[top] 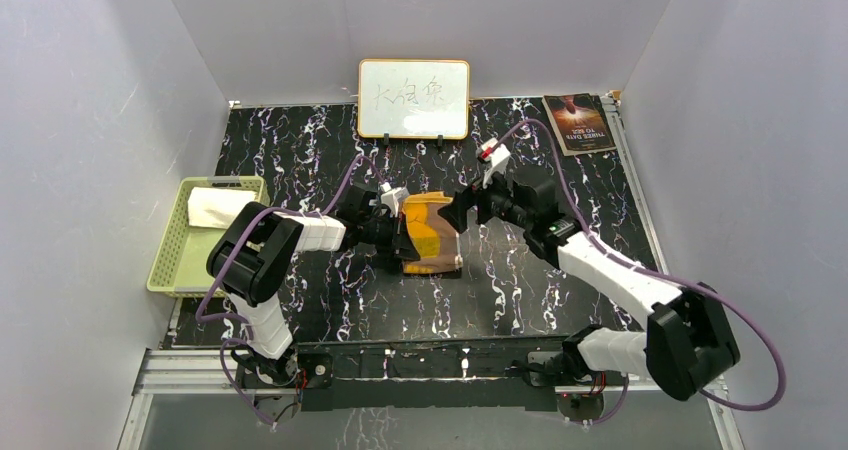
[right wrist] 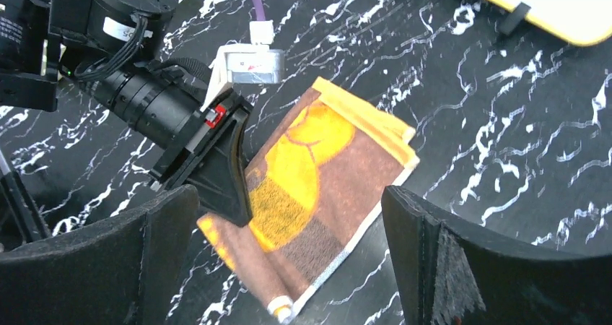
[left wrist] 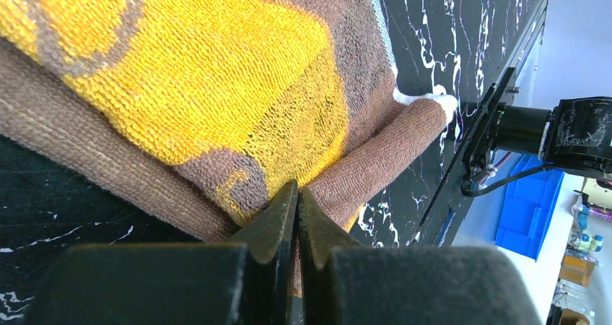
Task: Roll the towels
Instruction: Roll the towel at the center of the board.
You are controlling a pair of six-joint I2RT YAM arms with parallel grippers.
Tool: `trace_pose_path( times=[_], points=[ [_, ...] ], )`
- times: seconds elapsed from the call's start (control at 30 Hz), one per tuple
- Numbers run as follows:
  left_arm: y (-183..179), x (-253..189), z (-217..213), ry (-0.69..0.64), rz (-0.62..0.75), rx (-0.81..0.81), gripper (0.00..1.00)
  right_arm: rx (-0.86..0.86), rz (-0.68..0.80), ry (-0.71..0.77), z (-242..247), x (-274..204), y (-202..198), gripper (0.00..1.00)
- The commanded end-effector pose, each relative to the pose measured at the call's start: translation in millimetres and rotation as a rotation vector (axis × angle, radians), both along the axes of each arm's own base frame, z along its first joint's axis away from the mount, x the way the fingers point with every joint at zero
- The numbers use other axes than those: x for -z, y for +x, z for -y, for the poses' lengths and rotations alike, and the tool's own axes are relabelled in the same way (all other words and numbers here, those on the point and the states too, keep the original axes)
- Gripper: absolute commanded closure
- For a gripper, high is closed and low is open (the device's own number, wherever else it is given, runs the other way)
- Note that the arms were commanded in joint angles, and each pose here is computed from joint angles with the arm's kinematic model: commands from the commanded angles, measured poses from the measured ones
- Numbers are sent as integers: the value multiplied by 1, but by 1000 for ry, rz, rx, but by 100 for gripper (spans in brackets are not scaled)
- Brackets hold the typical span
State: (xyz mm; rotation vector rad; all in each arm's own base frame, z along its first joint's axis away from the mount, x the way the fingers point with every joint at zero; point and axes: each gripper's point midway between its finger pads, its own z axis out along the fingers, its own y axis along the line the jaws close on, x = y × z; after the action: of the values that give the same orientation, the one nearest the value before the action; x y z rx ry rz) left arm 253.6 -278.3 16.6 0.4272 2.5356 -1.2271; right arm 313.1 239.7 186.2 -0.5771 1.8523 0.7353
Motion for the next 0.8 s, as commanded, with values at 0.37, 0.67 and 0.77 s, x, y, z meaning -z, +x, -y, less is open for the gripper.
trace_pose_path(
  times=[0.37,0.67,0.77],
  points=[
    [-11,49,-33,215,-59,-50,100,-446,592,-636,-33,55,-82,4],
    [-11,50,-35,225,-58,-57,100,-622,589,-809,-33,108,-93,22],
    [-12,51,-36,225,-61,-59,100,-645,590,-833,-34,116,-92,29]
  ],
)
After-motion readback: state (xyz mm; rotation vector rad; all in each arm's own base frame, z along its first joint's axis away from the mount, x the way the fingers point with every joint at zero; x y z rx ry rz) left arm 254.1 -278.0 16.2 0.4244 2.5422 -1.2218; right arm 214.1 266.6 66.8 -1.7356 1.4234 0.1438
